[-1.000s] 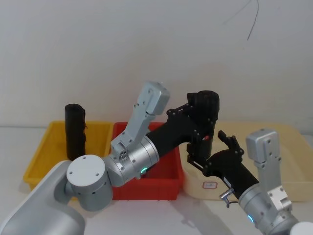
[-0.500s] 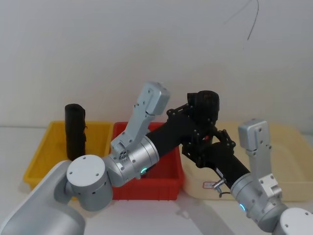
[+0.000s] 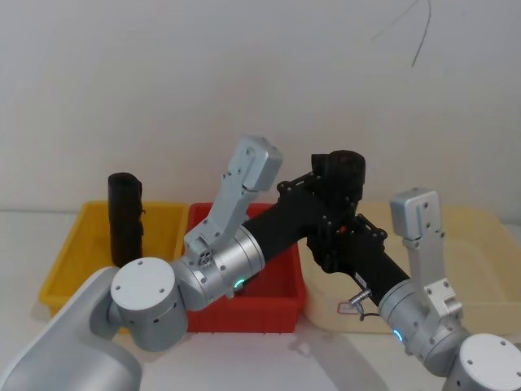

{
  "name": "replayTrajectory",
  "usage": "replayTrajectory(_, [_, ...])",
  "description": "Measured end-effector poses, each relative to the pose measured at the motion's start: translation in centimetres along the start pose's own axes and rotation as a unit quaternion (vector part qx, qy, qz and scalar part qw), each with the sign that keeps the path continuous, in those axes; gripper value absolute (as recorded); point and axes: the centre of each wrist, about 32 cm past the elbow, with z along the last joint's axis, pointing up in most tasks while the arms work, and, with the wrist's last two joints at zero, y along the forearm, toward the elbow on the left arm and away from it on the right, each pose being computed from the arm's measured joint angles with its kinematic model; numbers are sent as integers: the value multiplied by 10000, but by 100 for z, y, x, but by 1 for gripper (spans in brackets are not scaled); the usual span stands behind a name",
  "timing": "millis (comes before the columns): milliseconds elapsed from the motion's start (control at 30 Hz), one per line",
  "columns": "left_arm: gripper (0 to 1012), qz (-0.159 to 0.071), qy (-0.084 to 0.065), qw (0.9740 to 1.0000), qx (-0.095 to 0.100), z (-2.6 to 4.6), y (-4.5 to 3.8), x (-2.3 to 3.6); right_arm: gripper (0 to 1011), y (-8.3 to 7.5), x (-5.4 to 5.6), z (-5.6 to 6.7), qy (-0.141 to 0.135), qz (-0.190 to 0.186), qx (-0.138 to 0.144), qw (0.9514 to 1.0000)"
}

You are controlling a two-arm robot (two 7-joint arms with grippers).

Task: Pick up the garbage bag with the one hand and transfer it to the other hand.

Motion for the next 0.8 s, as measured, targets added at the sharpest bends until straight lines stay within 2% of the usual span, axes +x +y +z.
replayTrajectory(200, [456, -1, -1, 10000, 0, 0, -1, 0, 560, 6, -1, 7, -2, -18, -5, 10000])
replayTrajectory(300, [495, -4, -1, 10000, 0, 0, -1, -1, 559, 7, 0, 10, -5, -32, -4, 10000])
replayTrajectory(333, [546, -4, -1, 10000, 0, 0, -1, -1, 560, 6, 2, 11, -4, -36, -3, 10000])
replayTrajectory(400, [577, -4, -1, 10000, 0, 0, -1, -1, 559, 3, 4, 12, 0, -49, -2, 10000])
replayTrajectory(600, [762, -4, -1, 10000, 0, 0, -1, -1, 559, -18, 30, 17, 21, -129, -17, 9999])
replayTrajectory(800, [926, -3, 0, 10000, -1, 0, -1, -1, 559, -58, 101, 27, 75, -317, -134, 9994])
